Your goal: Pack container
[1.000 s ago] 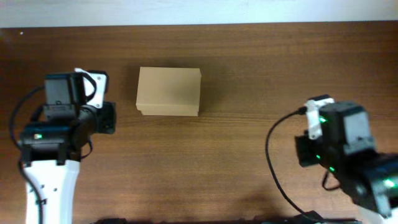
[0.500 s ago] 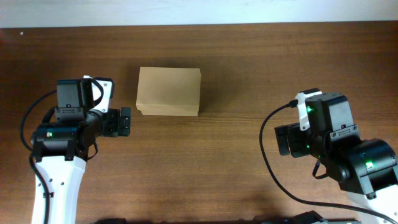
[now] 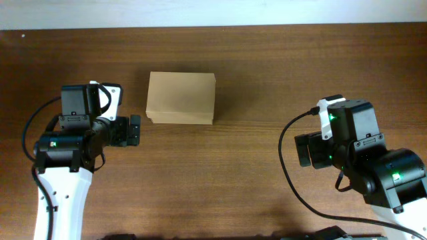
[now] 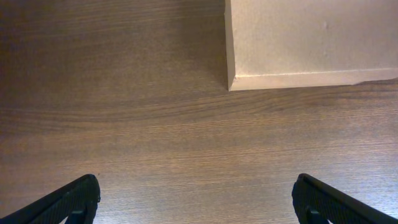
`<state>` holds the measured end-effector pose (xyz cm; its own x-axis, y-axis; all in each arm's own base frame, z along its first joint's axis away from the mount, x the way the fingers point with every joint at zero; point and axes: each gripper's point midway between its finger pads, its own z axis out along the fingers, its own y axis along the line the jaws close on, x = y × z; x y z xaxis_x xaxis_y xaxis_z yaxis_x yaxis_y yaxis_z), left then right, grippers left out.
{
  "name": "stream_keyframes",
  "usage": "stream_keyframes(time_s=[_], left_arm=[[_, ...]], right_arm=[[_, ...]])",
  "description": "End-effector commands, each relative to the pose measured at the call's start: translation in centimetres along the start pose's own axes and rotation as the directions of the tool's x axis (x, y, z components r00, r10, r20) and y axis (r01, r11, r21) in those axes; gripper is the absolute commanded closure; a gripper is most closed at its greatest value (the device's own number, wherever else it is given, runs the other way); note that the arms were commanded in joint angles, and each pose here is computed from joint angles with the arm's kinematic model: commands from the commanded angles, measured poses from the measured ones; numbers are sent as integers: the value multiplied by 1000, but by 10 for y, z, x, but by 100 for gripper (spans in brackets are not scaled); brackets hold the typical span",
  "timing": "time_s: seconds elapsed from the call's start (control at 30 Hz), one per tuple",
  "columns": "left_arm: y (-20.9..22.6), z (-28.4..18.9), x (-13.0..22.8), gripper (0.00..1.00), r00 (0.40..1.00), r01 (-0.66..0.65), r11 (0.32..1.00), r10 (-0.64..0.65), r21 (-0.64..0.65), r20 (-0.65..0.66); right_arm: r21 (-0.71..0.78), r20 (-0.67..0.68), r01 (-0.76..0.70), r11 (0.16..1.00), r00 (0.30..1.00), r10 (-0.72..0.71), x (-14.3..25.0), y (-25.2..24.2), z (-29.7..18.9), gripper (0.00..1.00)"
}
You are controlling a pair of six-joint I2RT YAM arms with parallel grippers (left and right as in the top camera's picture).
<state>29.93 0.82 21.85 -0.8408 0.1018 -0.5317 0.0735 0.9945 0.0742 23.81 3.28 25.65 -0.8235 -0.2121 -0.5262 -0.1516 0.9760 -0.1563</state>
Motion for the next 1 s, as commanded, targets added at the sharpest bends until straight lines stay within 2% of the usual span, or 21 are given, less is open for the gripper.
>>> stream_keyframes(time_s=[0.0, 0.27, 0.4, 0.47, 0.6, 0.73, 0.97], left_arm=[[0, -4, 0, 0, 1000, -12, 1000, 12, -3, 13], [0, -4, 0, 0, 1000, -12, 1000, 12, -3, 13], [0, -4, 0, 0, 1000, -12, 1000, 12, -3, 13], [0, -4, 0, 0, 1000, -11, 1000, 11, -3, 13], [0, -4, 0, 0, 1000, -11, 1000, 11, -3, 13], [0, -4, 0, 0, 1000, -12, 1000, 12, -3, 13], [0, -4, 0, 0, 1000, -12, 1000, 12, -3, 13]], right_arm=[[26, -12, 1, 1000, 1000, 0, 2, -4, 1, 1], [25, -10, 0, 1000, 1000, 0, 4, -4, -1, 1], [26, 61, -21, 999, 998, 20, 6, -9, -20, 1], [28, 140, -58, 998, 989, 53, 6, -17, -37, 1], [0, 336, -147, 989, 932, 139, 7, -29, -78, 1], [-7, 497, -222, 975, 845, 196, 13, -41, -109, 1], [-22, 606, -288, 958, 758, 241, 33, -44, -105, 1]])
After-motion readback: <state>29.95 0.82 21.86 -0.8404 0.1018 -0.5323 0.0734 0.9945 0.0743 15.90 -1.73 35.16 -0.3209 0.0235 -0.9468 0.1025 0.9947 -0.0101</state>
